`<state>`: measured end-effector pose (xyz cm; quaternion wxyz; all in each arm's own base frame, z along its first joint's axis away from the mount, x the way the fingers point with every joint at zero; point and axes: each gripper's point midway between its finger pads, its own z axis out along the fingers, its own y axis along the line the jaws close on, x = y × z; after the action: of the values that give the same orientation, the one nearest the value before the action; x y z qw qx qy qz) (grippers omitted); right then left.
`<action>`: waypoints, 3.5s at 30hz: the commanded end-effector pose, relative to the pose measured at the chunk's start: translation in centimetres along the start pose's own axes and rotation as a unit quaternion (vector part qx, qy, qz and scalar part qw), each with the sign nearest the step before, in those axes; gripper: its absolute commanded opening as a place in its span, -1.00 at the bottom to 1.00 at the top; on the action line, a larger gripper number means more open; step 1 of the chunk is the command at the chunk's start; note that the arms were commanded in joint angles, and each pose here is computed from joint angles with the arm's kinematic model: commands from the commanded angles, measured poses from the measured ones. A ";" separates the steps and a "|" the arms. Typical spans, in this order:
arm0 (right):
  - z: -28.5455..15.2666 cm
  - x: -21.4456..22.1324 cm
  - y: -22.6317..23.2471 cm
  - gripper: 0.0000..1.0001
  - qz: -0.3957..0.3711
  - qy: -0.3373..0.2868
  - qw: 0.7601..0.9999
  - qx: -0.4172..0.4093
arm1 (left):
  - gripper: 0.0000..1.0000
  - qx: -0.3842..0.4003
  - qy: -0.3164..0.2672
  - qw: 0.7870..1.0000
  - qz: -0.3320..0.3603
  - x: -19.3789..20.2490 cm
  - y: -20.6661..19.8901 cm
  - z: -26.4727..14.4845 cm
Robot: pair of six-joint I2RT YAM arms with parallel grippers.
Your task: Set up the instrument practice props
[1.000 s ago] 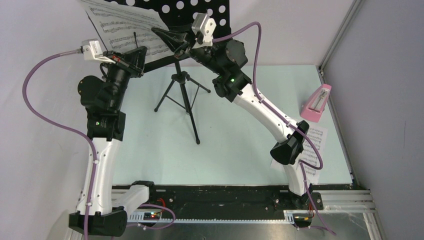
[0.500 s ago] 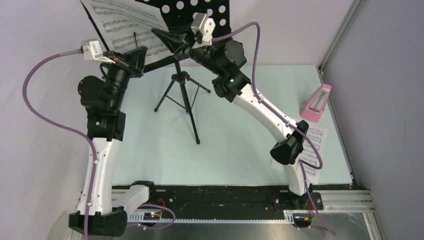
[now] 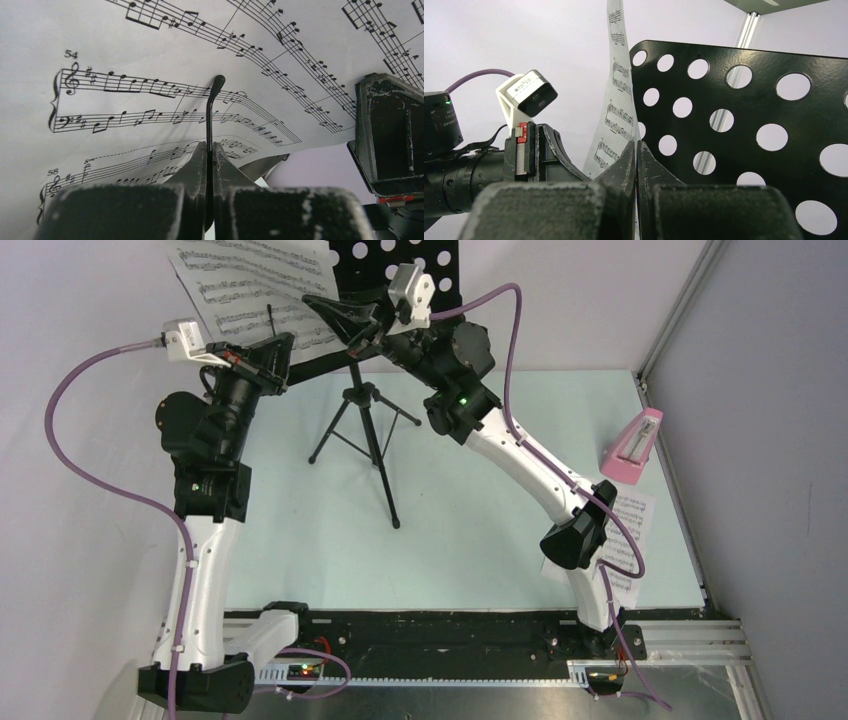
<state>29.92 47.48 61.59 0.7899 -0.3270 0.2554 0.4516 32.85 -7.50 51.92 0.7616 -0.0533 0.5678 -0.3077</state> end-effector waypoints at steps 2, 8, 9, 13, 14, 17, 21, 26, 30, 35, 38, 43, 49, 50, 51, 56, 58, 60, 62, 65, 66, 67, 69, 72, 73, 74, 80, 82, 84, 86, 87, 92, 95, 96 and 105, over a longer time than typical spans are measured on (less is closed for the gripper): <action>0.3 -0.8 0.0 -0.99 -0.001 -0.022 1.000 0.002 | -0.99 -0.002 0.013 1.000 -0.007 0.7 0.1 -0.5; 0.3 -0.2 0.8 -1.00 -0.007 -0.010 1.000 -0.014 | -0.99 -0.004 0.014 1.000 -0.009 0.8 0.2 -0.6; 0.3 0.1 0.9 -1.00 -0.006 -0.005 1.000 -0.016 | -0.99 -0.004 0.015 1.000 -0.009 0.9 0.2 -0.6; 0.2 0.5 1.1 -1.00 -0.008 0.000 1.000 -0.021 | -0.99 -0.004 0.014 1.000 -0.009 0.8 0.2 -0.7; 0.2 0.5 1.1 -1.00 -0.008 0.001 1.000 -0.020 | -0.99 -0.004 0.014 1.000 -0.008 0.8 0.2 -0.7; 0.2 0.4 1.1 -1.00 -0.007 0.000 1.000 -0.020 | -0.99 -0.005 0.015 1.000 -0.009 0.9 0.3 -0.7; 0.3 0.5 1.1 -0.95 -0.002 -0.001 1.000 -0.016 | -0.99 -0.006 0.015 1.000 -0.009 1.0 0.3 -0.7; 0.3 -0.1 0.6 -0.13 0.010 -0.002 1.000 -0.003 | -0.68 0.004 0.014 1.000 -0.003 0.7 -0.2 -1.0; 0.3 -0.1 0.3 0.19 0.016 -0.003 1.000 0.003 | -0.55 0.000 0.007 1.000 0.004 0.3 -0.3 -1.4; 0.3 -1.0 0.0 0.45 0.021 -0.011 1.000 0.012 | -0.20 -0.003 0.008 1.000 0.003 0.4 -0.2 -1.7; 0.3 -1.7 -0.5 0.57 0.022 -0.013 0.999 0.025 | -0.03 -0.002 0.005 1.000 0.005 0.0 -0.5 -2.1; 0.0 -3.3 -2.0 0.62 0.038 -0.015 0.997 0.060 | 0.17 0.005 -0.002 1.000 0.012 -0.7 -1.3 -2.9; -0.9 -5.1 -3.9 0.63 0.047 -0.025 0.993 0.108 | 0.34 -0.001 0.007 1.000 0.004 0.0 -1.3 -4.4; -1.0 -6.0 -4.2 0.63 0.047 -0.033 0.992 0.115 | 0.36 -0.003 0.010 1.000 0.001 0.4 -1.1 -4.5; -1.3 -5.7 -4.4 0.63 0.052 -0.029 0.991 0.121 | 0.37 -0.001 0.008 1.000 -0.002 0.4 -1.3 -4.9; -2.5 -7.9 -6.5 0.56 0.081 -0.027 0.982 0.171 | 0.45 -0.019 0.006 1.000 -0.006 0.5 -0.8 -5.9; -3.3 -8.5 -7.7 0.49 0.102 -0.024 0.976 0.193 | 0.47 -0.025 0.002 1.000 -0.004 0.3 -0.7 -6.3; -4.1 -8.8 -8.7 0.42 0.127 -0.019 0.967 0.218 | 0.47 -0.023 0.003 1.000 -0.003 0.4 -0.9 -6.7; -5.4 -9.0 -9.9 0.37 0.137 -0.010 0.960 0.245 | 0.48 -0.011 0.010 1.000 -0.003 0.7 -1.4 -7.0; -7.9 -10.7 -11.1 0.34 0.152 0.004 0.946 0.287 | 0.49 0.033 0.043 0.998 0.007 2.3 -2.5 -7.5; -9.1 -9.8 -11.7 0.35 0.160 0.021 0.940 0.301 | 0.49 0.061 0.057 0.996 0.017 2.9 -3.4 -7.8; -10.2 -10.8 -11.7 0.34 0.164 0.032 0.935 0.313 | 0.50 0.073 0.068 0.995 0.021 3.6 -3.5 -8.0; -12.9 -10.5 -12.4 0.35 0.173 0.062 0.920 0.346 | 0.51 0.110 0.087 0.990 0.032 4.6 -4.5 -8.5; -18.0 -10.0 -13.3 0.37 0.163 0.106 0.892 0.409 | 0.52 0.181 0.113 0.976 0.054 5.9 -6.5 -9.5; -19.5 -9.2 -13.3 0.37 0.163 0.128 0.880 0.428 | 0.53 0.195 0.122 0.972 0.054 6.5 -6.9 -9.8; -21.8 -9.2 -13.7 0.37 0.155 0.134 0.863 0.462 | 0.53 0.211 0.128 0.967 0.061 6.9 -7.3 -10.1; -36.5 -4.6 -13.5 0.35 0.166 0.216 0.741 0.614 | 0.57 0.268 0.169 0.947 0.059 10.8 -9.0 -10.7; -42.6 -2.6 -13.0 0.39 0.182 0.240 0.679 0.669 | 0.57 0.273 0.190 0.942 0.048 12.8 -9.4 -10.4; -48.4 -1.0 -12.1 0.53 0.185 0.271 0.615 0.717 | 0.58 0.290 0.218 0.931 0.036 15.4 -10.7 -10.4; -53.3 0.2 -11.1 0.62 0.181 0.297 0.561 0.751 | 0.57 0.300 0.244 0.922 0.029 17.7 -11.7 -10.1; -56.1 1.0 -10.3 0.64 0.177 0.315 0.527 0.769 | 0.57 0.298 0.262 0.918 0.024 19.2 -11.7 -9.6; -64.3 4.5 -7.3 0.77 0.217 0.361 0.418 0.805 | 0.57 0.310 0.335 0.889 0.003 25.1 -13.7 -9.1; -69.9 5.8 -5.0 0.84 0.222 0.387 0.322 0.835 | 0.57 0.290 0.383 0.877 -0.002 29.5 -13.3 -8.3; -70.9 5.9 -4.5 0.84 0.221 0.392 0.302 0.840 | 0.57 0.290 0.388 0.875 -0.001 30.1 -13.5 -8.1; -79.5 5.6 -1.3 0.91 0.240 0.374 0.165 0.881 | 0.52 0.244 0.494 0.834 -0.020 40.7 -12.7 -6.8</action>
<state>25.77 -8.41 7.06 0.2348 0.5085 0.8247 -0.0781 27.37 -35.59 21.16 0.3619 0.2819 0.7758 -0.4333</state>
